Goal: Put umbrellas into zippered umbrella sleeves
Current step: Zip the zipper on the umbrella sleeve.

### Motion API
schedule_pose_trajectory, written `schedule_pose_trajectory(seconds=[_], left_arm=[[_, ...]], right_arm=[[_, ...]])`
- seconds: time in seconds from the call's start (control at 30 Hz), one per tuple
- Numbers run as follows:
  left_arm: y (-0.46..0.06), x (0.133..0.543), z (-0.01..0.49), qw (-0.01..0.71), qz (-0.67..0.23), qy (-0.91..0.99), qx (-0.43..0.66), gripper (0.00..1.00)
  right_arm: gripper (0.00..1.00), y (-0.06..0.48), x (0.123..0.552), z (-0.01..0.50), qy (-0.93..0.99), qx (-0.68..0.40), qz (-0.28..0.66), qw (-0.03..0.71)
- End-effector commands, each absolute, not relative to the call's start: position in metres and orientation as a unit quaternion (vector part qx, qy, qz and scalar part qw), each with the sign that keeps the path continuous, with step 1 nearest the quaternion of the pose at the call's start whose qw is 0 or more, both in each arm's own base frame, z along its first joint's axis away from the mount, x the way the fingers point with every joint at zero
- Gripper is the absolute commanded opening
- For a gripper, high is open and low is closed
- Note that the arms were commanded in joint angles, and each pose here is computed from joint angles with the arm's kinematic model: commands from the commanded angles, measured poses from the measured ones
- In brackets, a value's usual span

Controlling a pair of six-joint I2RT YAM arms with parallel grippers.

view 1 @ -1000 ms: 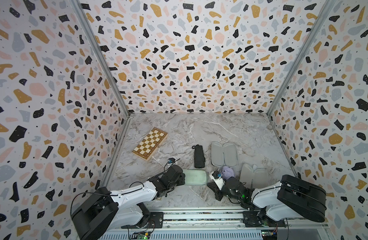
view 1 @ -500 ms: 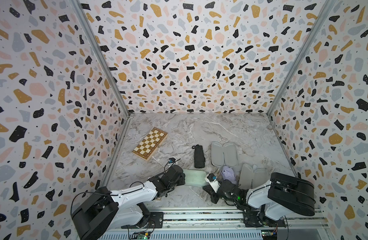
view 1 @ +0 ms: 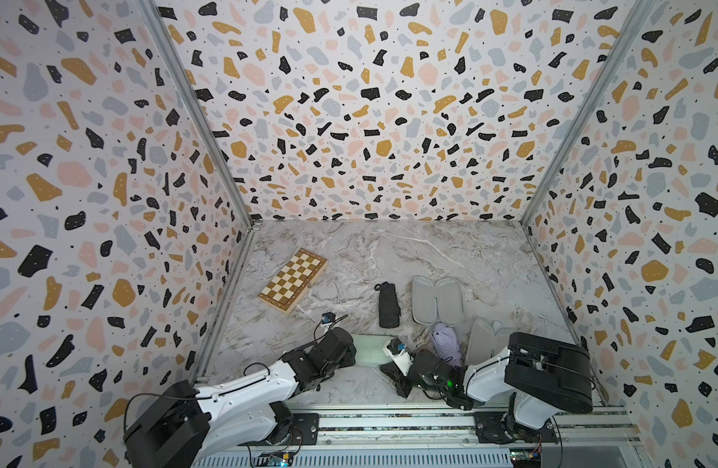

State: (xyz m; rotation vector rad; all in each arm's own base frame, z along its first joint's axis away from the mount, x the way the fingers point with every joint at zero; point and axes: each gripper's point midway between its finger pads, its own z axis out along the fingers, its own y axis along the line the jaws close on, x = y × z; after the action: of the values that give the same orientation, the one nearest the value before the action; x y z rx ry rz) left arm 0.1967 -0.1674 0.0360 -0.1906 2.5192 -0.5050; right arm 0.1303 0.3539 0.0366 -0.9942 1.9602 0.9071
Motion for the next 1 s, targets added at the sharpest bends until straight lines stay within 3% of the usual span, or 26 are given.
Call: schedule_pose_trajectory(seconds=[0.0, 0.07, 0.17, 0.53, 0.6, 0.67, 0.97], left_arm=[[-0.132, 0.156, 0.001, 0.205, -0.114, 0.971, -0.046, 0.54], [-0.137, 0.155, 0.007, 0.210, -0.132, 0.968, -0.034, 0.72], [-0.138, 0.155, 0.022, 0.221, -0.147, 0.964, -0.029, 0.80], [-0.184, 0.162, 0.094, 0.265, -0.276, 0.923, 0.039, 0.79], [-0.192, 0.169, 0.103, 0.281, -0.284, 0.916, 0.047, 0.83], [-0.195, 0.180, 0.102, 0.291, -0.261, 0.918, 0.062, 0.88], [-0.267, 0.223, 0.075, 0.281, -0.261, 0.911, 0.155, 0.85]], right_arm=[[0.00, 0.369, 0.133, 0.057, 0.743, -0.389, 0.377, 0.394], [0.00, 0.361, 0.134, 0.055, 0.747, -0.385, 0.371, 0.395], [0.00, 0.351, 0.133, 0.054, 0.749, -0.386, 0.367, 0.394], [0.00, 0.315, 0.147, 0.047, 0.768, -0.357, 0.350, 0.401], [0.00, 0.307, 0.149, 0.045, 0.770, -0.353, 0.347, 0.402], [0.00, 0.303, 0.150, 0.045, 0.771, -0.354, 0.347, 0.401], [0.00, 0.286, 0.153, 0.043, 0.771, -0.354, 0.338, 0.407]])
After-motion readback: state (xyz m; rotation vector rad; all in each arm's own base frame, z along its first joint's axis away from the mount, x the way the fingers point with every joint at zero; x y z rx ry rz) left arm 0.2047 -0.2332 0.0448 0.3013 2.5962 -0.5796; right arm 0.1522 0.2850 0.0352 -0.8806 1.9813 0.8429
